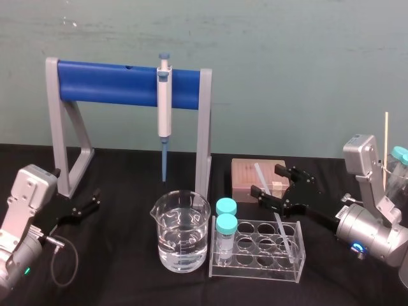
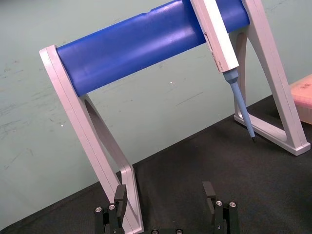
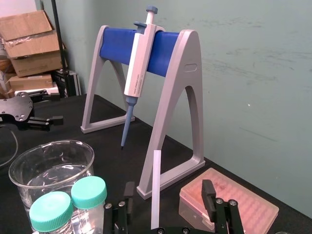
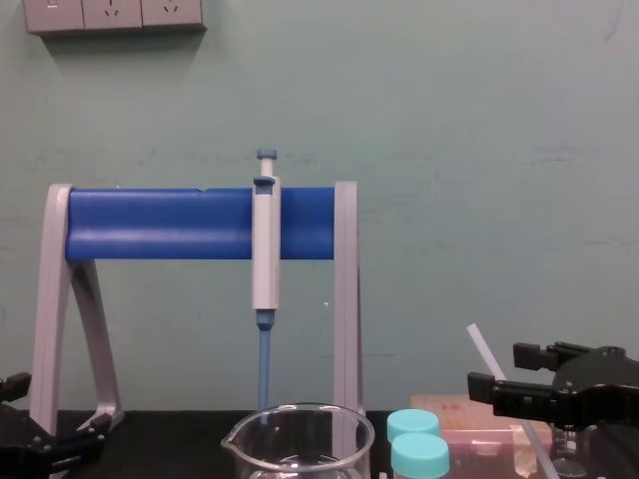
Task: Pick up the stirring rod with one hand, then place it down.
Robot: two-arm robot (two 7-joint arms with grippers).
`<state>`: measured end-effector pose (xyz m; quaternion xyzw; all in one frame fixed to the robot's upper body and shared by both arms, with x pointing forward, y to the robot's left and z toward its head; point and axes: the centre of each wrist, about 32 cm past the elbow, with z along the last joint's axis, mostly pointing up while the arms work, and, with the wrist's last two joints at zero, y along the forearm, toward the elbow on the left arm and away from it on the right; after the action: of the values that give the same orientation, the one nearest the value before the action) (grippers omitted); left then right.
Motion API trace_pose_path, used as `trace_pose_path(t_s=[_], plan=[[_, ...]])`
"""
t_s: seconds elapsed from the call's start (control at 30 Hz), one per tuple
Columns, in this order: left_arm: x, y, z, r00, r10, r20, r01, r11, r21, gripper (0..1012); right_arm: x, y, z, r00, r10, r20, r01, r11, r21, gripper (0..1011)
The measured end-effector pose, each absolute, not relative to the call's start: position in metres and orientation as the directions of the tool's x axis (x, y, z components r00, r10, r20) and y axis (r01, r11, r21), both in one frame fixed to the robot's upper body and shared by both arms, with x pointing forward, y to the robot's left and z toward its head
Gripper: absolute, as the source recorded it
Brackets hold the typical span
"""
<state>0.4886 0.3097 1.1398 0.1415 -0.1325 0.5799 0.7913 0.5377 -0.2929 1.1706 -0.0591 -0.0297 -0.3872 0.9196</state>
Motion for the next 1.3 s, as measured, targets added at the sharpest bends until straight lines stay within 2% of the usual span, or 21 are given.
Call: trace_pose_path(t_s=[0.2, 0.23, 0.33, 0.37, 0.63, 0.7, 0.77, 0.8, 0.87, 0.97, 1.3], plan=[[0.4886, 0.3097, 1.1398, 0.292, 0.880, 0.374, -0.955, 0.287, 0.070, 1000, 0.5376, -0.2929, 1.1707, 0.699, -0.708, 0.101, 0.715, 0.693, -0.086, 748], [0.4886, 0.3097, 1.1398, 0.292, 0.880, 0.374, -0.955, 0.287, 0.070, 1000, 0.5376, -0.2929, 1.1707, 0.699, -0.708, 0.101, 0.716, 0.693, -0.086, 692], [0.4886, 0.3097, 1.1398, 0.292, 0.880, 0.374, -0.955, 0.287, 0.070, 1000, 0.5376, -0.2928, 1.1708, 0.698, -0.708, 0.101, 0.716, 0.693, -0.085, 630], [0.4886, 0.3097, 1.1398, 0.292, 0.880, 0.374, -0.955, 0.287, 0.070, 1000, 0.5376, -0.2928, 1.1708, 0.698, -0.709, 0.101, 0.716, 0.693, -0.085, 573], [0.4886, 0.3097, 1.1398, 0.292, 0.880, 0.374, -0.955, 0.287, 0.070, 1000, 0.5376, -0.2928, 1.1708, 0.698, -0.709, 0.102, 0.716, 0.693, -0.084, 305], [0.4886, 0.3097, 1.1398, 0.292, 0.880, 0.374, -0.955, 0.287, 0.070, 1000, 0.5376, -0.2928, 1.1708, 0.698, -0.709, 0.102, 0.716, 0.693, -0.084, 273], [0.4886, 0.3097, 1.1398, 0.292, 0.880, 0.374, -0.955, 0.287, 0.070, 1000, 0.5376, -0.2928, 1.1708, 0.698, -0.709, 0.102, 0.716, 0.693, -0.084, 189], [0.4886, 0.3097, 1.1398, 0.292, 0.880, 0.374, -0.955, 0.287, 0.070, 1000, 0.5376, -0.2928, 1.1708, 0.698, -0.709, 0.102, 0.716, 0.693, -0.084, 189], [0.4886, 0.3097, 1.1398, 0.292, 0.880, 0.374, -0.955, 0.287, 0.070, 1000, 0.5376, -0.2928, 1.1708, 0.698, -0.709, 0.102, 0.716, 0.693, -0.084, 94], [0.4886, 0.3097, 1.1398, 0.292, 0.880, 0.374, -0.955, 0.287, 0.070, 1000, 0.5376, -0.2928, 1.1708, 0.698, -0.709, 0.102, 0.716, 0.693, -0.084, 65], [0.4886, 0.3097, 1.1398, 0.292, 0.880, 0.374, -0.955, 0.287, 0.070, 1000, 0.5376, -0.2928, 1.1708, 0.698, -0.709, 0.102, 0.716, 0.693, -0.084, 65]])
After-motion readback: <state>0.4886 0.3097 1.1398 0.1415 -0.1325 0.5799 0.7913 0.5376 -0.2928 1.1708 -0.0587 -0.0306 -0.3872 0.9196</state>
